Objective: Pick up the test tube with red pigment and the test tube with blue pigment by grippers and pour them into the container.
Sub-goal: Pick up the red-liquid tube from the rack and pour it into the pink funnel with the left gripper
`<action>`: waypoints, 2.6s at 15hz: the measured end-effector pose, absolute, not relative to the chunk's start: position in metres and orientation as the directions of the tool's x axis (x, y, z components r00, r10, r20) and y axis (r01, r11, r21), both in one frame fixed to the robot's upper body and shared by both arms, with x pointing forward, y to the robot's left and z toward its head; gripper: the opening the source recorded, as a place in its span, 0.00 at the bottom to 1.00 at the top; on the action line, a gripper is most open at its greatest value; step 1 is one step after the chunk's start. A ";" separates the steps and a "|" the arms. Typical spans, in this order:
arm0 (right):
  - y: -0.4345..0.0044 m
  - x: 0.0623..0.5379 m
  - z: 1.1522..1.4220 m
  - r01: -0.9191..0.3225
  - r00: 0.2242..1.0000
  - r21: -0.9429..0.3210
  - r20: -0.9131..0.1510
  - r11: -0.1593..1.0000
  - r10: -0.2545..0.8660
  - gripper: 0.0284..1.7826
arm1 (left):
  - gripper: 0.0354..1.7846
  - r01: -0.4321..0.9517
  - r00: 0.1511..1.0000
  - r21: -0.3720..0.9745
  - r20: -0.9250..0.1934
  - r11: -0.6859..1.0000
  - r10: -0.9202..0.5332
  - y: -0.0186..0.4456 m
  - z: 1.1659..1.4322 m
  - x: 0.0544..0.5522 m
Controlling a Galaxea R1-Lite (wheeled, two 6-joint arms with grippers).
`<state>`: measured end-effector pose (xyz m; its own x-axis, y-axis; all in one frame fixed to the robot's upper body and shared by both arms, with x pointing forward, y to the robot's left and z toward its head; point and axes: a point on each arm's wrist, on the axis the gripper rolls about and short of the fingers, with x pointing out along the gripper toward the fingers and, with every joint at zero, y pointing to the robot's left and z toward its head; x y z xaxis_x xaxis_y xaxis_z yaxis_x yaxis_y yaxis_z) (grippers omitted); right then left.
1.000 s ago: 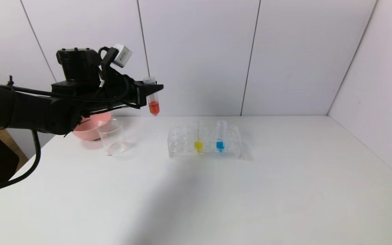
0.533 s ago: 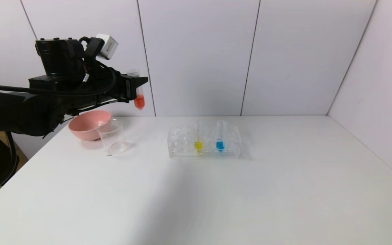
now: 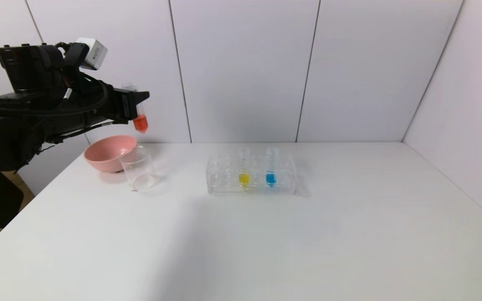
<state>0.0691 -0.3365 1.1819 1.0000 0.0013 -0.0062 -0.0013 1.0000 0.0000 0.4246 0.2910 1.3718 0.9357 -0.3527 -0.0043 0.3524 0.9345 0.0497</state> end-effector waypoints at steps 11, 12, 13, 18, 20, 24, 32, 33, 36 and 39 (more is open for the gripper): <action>-0.337 0.069 1.182 -0.001 1.000 0.000 -0.006 1.000 0.001 1.00 | 0.25 0.191 0.982 0.022 -0.010 0.981 -0.191 0.363 1.370 0.420; -0.337 0.069 1.182 -0.001 1.000 0.000 -0.006 1.000 0.001 1.00 | 0.25 0.186 0.983 0.020 -0.012 0.982 -0.186 0.369 1.369 0.420; -0.337 0.069 1.182 -0.001 1.000 0.000 -0.006 1.000 0.001 1.00 | 0.25 0.181 0.983 0.019 -0.015 0.983 -0.181 0.373 1.368 0.420; -0.337 0.069 1.182 -0.001 1.000 0.000 -0.006 1.000 0.001 1.00 | 0.25 0.181 0.983 0.021 -0.034 0.983 -0.181 0.386 1.363 0.422; -0.337 0.069 1.182 -0.001 1.000 0.000 -0.006 1.000 0.001 1.00 | 0.25 0.188 0.981 0.019 -0.044 0.982 -0.187 0.388 1.359 0.425; -0.337 0.069 1.182 -0.001 1.000 0.000 -0.006 1.000 0.001 1.00 | 0.25 0.188 0.980 0.013 -0.068 0.982 -0.186 0.390 1.350 0.431; -0.337 0.069 1.182 -0.001 1.000 0.000 -0.006 1.000 0.001 1.00 | 0.25 0.222 0.967 0.031 -0.134 0.975 -0.216 0.393 1.326 0.451; -0.337 0.069 1.182 -0.001 1.000 0.000 -0.006 1.000 0.001 1.00 | 0.25 0.241 0.961 0.038 -0.148 0.970 -0.233 0.395 1.326 0.453; -0.337 0.069 1.182 -0.001 1.000 0.000 -0.006 1.000 0.001 1.00 | 0.25 0.274 0.941 0.124 -0.240 0.954 -0.239 0.403 1.329 0.457; -0.337 0.069 1.182 -0.001 1.000 0.000 -0.006 1.000 0.001 1.00 | 0.25 0.314 0.925 0.256 -0.301 0.914 -0.233 0.408 1.331 0.462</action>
<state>0.0691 -0.3365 1.1819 1.0000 0.0009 -0.0062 -0.0009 1.0000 0.0000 0.4618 0.4078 1.3306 0.9246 -0.2335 -0.3010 0.3141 0.9143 0.2559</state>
